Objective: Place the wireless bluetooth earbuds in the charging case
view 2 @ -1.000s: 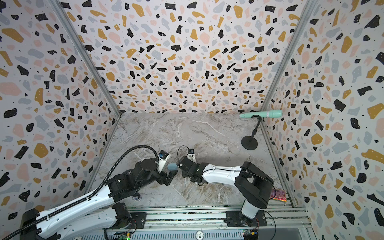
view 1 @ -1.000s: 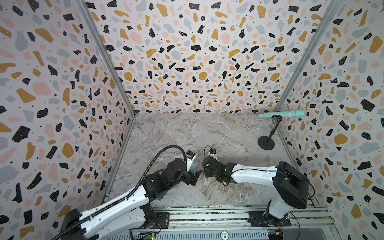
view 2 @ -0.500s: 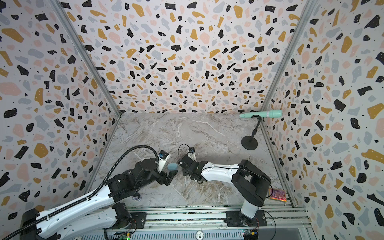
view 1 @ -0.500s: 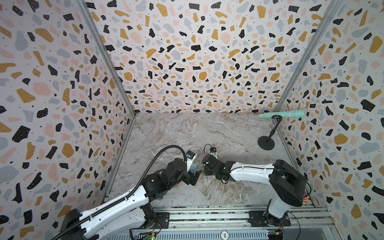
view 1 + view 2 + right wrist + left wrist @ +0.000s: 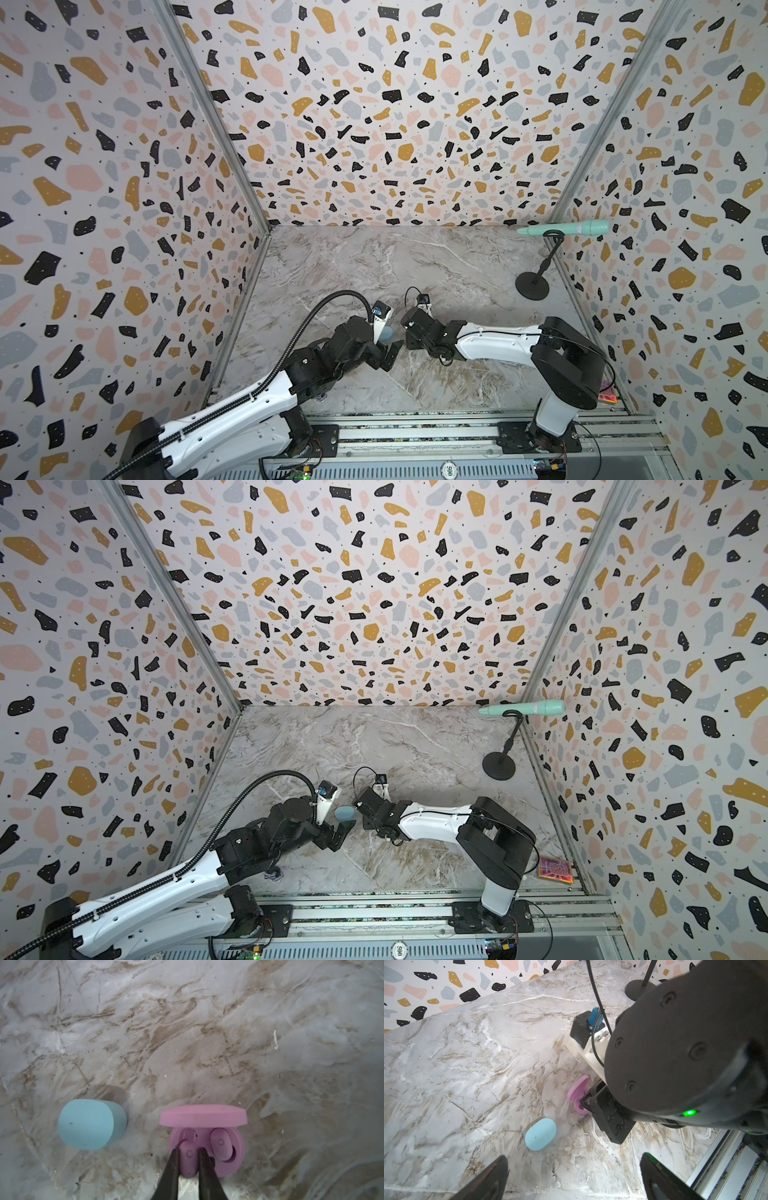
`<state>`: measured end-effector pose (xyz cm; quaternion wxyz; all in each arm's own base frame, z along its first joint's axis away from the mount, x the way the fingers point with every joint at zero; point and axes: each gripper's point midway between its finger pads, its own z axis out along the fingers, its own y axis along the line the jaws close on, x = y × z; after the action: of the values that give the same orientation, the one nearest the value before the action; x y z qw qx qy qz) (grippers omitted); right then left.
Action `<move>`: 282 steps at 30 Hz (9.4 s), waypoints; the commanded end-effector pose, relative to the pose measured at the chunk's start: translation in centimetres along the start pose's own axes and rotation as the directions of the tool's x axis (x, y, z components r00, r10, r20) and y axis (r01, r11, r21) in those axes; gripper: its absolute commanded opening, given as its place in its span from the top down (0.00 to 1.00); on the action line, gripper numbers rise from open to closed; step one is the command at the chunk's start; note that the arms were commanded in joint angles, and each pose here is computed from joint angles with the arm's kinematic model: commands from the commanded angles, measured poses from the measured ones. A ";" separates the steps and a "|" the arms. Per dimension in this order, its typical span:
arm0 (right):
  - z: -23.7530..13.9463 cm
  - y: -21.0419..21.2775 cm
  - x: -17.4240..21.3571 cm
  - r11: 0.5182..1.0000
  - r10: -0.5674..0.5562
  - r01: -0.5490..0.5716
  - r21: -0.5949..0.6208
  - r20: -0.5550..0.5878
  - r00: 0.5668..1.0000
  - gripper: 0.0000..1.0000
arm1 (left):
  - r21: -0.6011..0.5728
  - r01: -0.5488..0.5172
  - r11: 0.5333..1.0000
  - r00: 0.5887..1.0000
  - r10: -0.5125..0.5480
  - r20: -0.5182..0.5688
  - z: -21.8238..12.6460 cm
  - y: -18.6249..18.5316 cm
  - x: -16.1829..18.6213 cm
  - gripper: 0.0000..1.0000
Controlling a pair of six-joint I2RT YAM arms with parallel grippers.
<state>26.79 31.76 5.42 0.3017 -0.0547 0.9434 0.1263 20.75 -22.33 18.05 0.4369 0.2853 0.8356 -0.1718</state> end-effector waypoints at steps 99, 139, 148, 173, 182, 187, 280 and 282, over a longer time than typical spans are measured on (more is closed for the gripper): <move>0.4 1.2 -0.8 0.999 0.033 -0.033 -0.012 -0.001 0.999 0.77 | 0.005 0.012 1.000 1.000 -0.012 0.025 0.0 0.0 -0.5 0.00; -9.6 1.8 -6.8 0.957 -0.021 0.069 -0.282 0.172 0.985 0.05 | -0.009 0.007 1.000 1.000 -0.007 0.003 0.5 0.2 -0.1 0.00; -8.2 1.8 -8.9 0.906 -0.145 0.205 -0.371 0.185 0.972 0.01 | -0.029 0.007 1.000 1.000 -0.007 0.006 0.4 0.5 -0.1 0.00; -0.9 2.0 -7.8 0.843 -0.246 0.240 -0.482 0.051 0.968 0.03 | -0.043 0.001 0.999 1.000 -0.002 -0.011 0.8 0.7 0.3 0.00; -0.7 3.1 -5.7 0.824 -0.276 0.244 -0.511 0.013 0.961 0.04 | -0.040 0.000 0.999 1.000 0.000 -0.008 0.7 0.7 0.2 0.00; -0.6 3.0 -5.2 0.825 -0.273 0.235 -0.514 0.002 0.962 0.05 | -0.040 0.000 0.999 1.000 0.000 -0.007 0.7 0.7 0.2 0.00; -15.5 -29.8 -10.2 0.898 -0.128 -0.242 0.367 0.745 0.655 0.01 | -0.697 0.424 0.579 0.863 -0.024 0.505 -8.4 16.4 -0.7 0.00; -15.2 -30.4 -10.0 0.895 -0.154 -0.232 0.382 0.750 0.643 0.01 | -0.716 0.432 0.548 0.867 -0.034 0.497 -7.8 17.7 -0.2 0.00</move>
<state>31.51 -0.37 14.54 0.6220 0.0865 0.7755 -0.0646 26.11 -5.55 20.92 0.6434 -0.0622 0.7548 0.1119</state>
